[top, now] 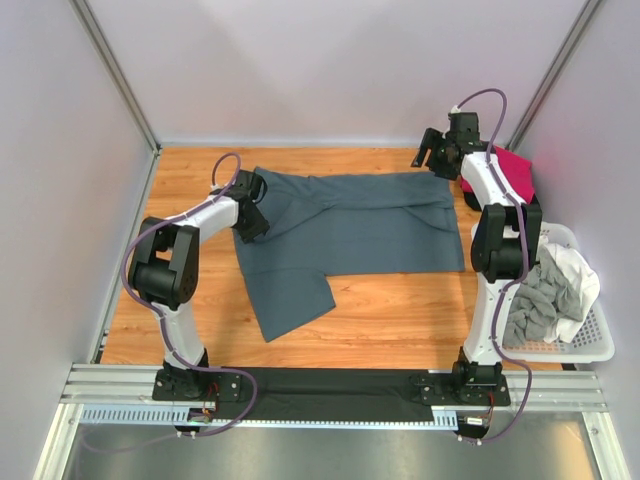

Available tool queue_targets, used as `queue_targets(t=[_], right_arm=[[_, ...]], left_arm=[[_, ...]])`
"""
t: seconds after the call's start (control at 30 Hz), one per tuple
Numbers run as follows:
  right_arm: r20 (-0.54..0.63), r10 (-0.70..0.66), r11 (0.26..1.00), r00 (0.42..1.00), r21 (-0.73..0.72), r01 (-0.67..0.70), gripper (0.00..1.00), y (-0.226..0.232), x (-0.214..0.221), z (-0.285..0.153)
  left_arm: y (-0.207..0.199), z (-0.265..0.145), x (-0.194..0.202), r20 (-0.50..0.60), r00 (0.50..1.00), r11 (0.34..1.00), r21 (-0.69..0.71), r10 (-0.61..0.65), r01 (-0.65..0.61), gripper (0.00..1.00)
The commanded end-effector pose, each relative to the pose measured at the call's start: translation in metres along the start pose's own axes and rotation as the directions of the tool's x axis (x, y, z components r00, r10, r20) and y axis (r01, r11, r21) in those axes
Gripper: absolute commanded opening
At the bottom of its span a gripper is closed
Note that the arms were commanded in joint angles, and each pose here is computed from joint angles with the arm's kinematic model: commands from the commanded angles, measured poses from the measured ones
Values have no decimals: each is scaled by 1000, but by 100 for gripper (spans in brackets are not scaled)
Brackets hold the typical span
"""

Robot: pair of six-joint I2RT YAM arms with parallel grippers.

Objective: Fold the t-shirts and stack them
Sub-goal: Fold the tshirt

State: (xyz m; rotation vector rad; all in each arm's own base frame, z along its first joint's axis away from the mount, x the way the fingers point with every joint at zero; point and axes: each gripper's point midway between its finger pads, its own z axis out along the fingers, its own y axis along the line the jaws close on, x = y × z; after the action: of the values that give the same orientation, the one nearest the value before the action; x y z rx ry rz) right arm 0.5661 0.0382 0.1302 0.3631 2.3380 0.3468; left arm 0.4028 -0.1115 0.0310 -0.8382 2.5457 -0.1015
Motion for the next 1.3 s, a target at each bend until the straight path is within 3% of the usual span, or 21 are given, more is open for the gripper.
queue_targets(t=[0.0, 0.17, 0.27, 0.4, 0.47, 0.87, 1.27], right_arm=[[41, -17, 1000, 999, 0, 17, 77, 4, -13, -16], [39, -19, 1000, 999, 0, 19, 77, 3, -12, -16], [37, -21, 1000, 999, 4, 21, 77, 2, -12, -15], [32, -19, 1000, 999, 3, 19, 77, 2, -10, -13], [31, -17, 1000, 999, 4, 17, 77, 2, -10, -13], [22, -14, 1000, 1000, 15, 14, 77, -1, -7, -9], [11, -14, 1000, 1000, 20, 14, 77, -3, -3, -6]], left_arm=[[-9, -16, -17, 61, 997, 998, 53, -48, 45, 44], [-6, -15, -14, 51, 998, 999, 39, -38, 36, 41], [-3, -14, -12, 48, 998, 999, 28, -33, 31, 31], [2, -16, -12, 51, 998, 1000, 10, -24, 23, 5], [3, -16, -13, 54, 998, 1000, 3, -9, 9, 0], [-12, -60, -27, 101, 995, 996, 86, 23, -31, 0], [-19, -83, -11, 85, 988, 990, 50, 126, -131, 0]])
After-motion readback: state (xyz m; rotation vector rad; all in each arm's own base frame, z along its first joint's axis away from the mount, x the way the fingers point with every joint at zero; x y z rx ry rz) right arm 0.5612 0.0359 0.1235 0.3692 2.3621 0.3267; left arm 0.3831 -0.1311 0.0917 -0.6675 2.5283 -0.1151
